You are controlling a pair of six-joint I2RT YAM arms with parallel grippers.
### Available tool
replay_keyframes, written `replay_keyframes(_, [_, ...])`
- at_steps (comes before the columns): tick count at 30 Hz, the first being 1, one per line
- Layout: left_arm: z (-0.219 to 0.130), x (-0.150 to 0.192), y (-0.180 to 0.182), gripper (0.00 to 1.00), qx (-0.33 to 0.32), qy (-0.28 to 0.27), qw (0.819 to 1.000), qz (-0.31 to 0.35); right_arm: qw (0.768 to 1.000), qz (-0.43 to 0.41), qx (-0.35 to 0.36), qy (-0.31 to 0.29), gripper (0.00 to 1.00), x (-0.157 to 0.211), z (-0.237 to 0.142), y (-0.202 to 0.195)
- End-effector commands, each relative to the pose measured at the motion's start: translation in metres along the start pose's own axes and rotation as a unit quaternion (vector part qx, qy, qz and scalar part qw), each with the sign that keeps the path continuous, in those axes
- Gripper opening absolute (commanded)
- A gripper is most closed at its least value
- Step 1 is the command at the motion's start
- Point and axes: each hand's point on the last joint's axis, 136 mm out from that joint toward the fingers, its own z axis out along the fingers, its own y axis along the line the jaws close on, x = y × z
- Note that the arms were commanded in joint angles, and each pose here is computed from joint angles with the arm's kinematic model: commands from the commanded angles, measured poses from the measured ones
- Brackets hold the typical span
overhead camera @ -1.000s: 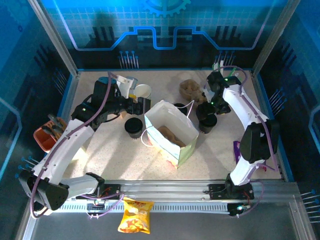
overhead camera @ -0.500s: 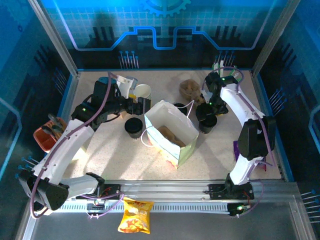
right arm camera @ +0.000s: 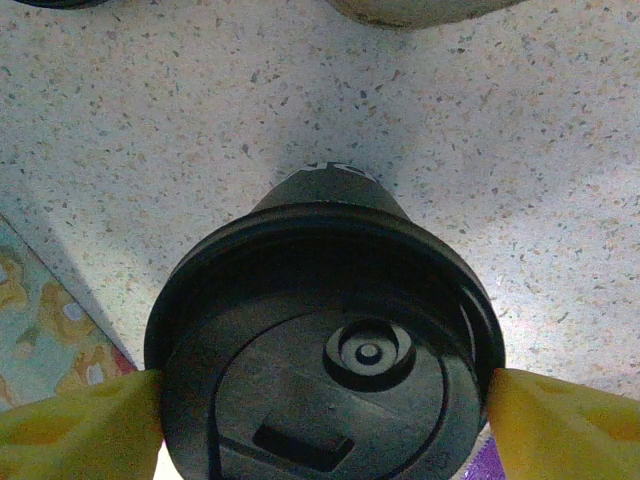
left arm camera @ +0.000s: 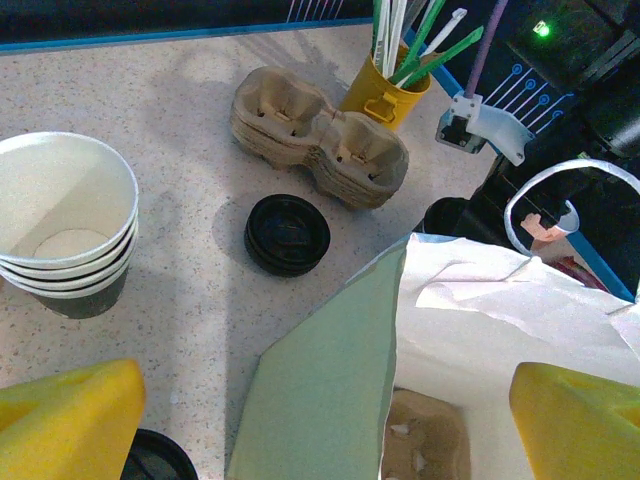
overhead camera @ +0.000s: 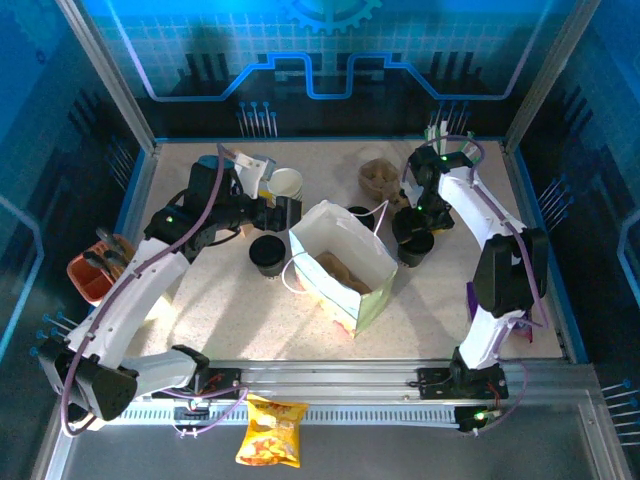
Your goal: Pack the takeout coffee
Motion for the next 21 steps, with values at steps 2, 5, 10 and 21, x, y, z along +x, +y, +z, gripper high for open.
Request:
replay_keyframes(2, [-0.0012,-0.0008,-0.0002,0.94,0.005,-0.005,1.000,0.011,1.000,-0.014,0.000,0.007,0.82,-0.0007,-0.0030,0.0056])
replay_keyframes(5, [-0.0004,-0.0007,0.0001,0.94,0.004,-0.004,1.000,0.011,1.000,-0.015,0.001,0.009,0.81,-0.0001,-0.0017,0.0056])
replay_keyframes(10, [-0.0005,-0.0005,0.0004,0.94,0.004,-0.004,1.000,0.011,1.000,-0.017,0.004,0.013,0.80,0.0009,-0.0010,0.0056])
replay_keyframes(21, [0.0002,-0.0004,0.0007,0.94,0.004,-0.004,1.000,0.012,1.000,-0.017,0.009,0.021,0.79,0.0025,0.0015,0.0038])
